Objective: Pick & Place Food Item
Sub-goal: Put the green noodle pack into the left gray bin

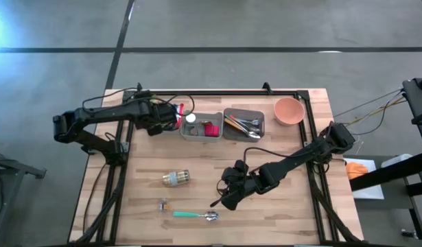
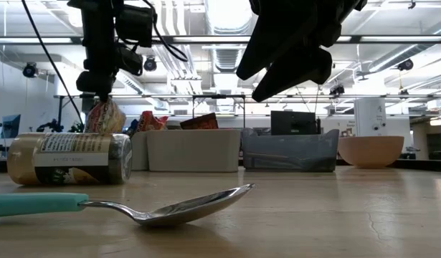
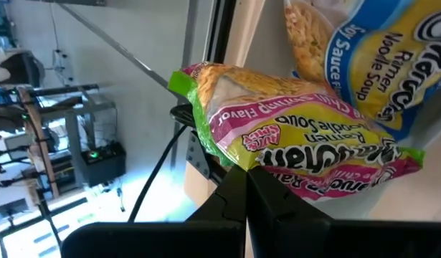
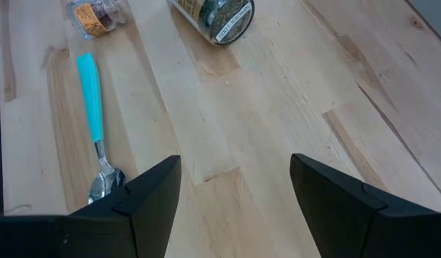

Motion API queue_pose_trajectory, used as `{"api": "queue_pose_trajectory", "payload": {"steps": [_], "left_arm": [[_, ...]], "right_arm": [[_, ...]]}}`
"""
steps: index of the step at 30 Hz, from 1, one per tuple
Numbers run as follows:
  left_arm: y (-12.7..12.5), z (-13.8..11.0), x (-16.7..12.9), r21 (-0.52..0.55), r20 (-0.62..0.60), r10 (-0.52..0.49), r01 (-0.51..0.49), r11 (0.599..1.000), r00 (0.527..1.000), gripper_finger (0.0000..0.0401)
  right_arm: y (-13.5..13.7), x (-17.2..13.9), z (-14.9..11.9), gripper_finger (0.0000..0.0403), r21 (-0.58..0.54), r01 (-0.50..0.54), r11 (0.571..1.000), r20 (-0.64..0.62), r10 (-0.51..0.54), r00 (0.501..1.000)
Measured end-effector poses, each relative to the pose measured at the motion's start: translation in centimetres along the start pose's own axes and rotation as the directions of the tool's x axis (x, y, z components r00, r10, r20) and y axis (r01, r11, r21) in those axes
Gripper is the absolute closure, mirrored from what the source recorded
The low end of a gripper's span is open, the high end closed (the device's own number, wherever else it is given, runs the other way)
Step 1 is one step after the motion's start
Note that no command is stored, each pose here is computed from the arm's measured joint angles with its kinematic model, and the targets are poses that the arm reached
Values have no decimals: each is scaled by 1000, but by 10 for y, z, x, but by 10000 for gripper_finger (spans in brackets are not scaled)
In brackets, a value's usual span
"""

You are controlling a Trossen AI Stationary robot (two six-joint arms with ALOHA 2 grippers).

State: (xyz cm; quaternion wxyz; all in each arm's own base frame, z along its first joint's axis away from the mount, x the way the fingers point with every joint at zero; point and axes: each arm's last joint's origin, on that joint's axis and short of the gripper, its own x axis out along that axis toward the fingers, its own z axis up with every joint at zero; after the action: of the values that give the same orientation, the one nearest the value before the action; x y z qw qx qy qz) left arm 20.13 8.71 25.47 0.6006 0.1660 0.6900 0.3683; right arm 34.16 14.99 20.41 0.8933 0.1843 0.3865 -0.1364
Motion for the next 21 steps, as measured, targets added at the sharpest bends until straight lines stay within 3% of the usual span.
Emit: {"api": "queue_pose_trajectory", "payload": {"steps": [7,21], "left_arm": [[-8,-1,7,7,1,1,-1,1000,1000,401],[-43,-7,23,7,27,-174,174,985,984,401]], "right_arm": [[0,0,0,142,0,0,1000,0,0,1000],[0,0,0,142,1,0,1000,0,0,1000]]}}
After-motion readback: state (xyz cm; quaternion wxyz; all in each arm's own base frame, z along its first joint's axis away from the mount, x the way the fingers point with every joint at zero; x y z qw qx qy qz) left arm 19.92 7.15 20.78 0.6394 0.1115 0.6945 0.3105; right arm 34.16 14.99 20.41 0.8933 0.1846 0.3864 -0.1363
